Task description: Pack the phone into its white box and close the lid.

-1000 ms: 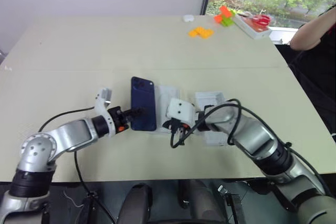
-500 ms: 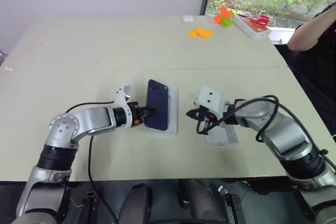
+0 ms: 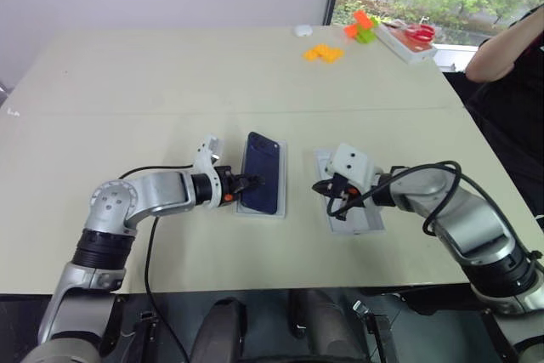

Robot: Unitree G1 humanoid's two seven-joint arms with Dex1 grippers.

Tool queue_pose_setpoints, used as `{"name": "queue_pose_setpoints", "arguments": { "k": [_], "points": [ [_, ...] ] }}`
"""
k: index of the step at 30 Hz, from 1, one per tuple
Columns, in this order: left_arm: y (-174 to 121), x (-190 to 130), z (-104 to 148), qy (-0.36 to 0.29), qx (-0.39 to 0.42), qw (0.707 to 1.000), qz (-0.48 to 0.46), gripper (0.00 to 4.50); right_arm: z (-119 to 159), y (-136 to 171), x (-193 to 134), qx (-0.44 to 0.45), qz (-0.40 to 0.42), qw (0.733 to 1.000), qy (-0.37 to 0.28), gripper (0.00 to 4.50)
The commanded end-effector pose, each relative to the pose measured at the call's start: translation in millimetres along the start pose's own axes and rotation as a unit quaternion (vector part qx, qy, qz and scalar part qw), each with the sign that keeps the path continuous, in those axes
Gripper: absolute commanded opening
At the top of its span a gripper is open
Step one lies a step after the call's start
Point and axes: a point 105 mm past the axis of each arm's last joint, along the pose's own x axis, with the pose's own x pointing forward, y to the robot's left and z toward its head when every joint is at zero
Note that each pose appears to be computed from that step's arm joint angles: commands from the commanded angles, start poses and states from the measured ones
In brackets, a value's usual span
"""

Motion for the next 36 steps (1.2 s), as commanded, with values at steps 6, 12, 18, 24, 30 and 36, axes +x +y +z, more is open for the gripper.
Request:
{"name": "queue_pose_setpoints", "arguments": {
  "k": [6, 12, 18, 24, 30, 36],
  "points": [
    [-11.2, -1.0, 4.5, -0.008, 0.007, 1.0, -0.023, 0.02, 12.2, 5.8, -6.4, 0.002, 0.013, 0.999, -0.047, 0.0],
    [-8.7, 2.0, 4.6, -0.009, 0.005, 1.0, -0.021, 0.02, 17.7, 14.9, -8.6, 0.011, 0.033, 0.997, -0.071, 0.0],
    [-7.8, 3.1, 5.4, -0.011, 0.004, 1.0, -0.021, 0.02, 17.4, 17.6, -7.3, 0.014, 0.036, 0.997, -0.072, 0.0],
    [-8.8, 1.5, 4.6, -0.01, 0.013, 1.0, -0.023, 2.68, 18.1, 18.9, -5.4, 0.012, 0.039, 0.997, -0.072, 0.0],
    [-6.6, -10.3, 2.1, 0.005, 0.074, 0.997, 0.004, 4.46, 19.8, 18.6, -4.9, 0.009, 0.04, 0.996, -0.074, 0.0],
    [-14.0, -29.2, 7.0, 0.011, 0.15, 0.989, 0.013, 4.46, 21.0, 18.3, -3.5, 0.008, 0.043, 0.996, -0.075, 0.0]
  ]
}}
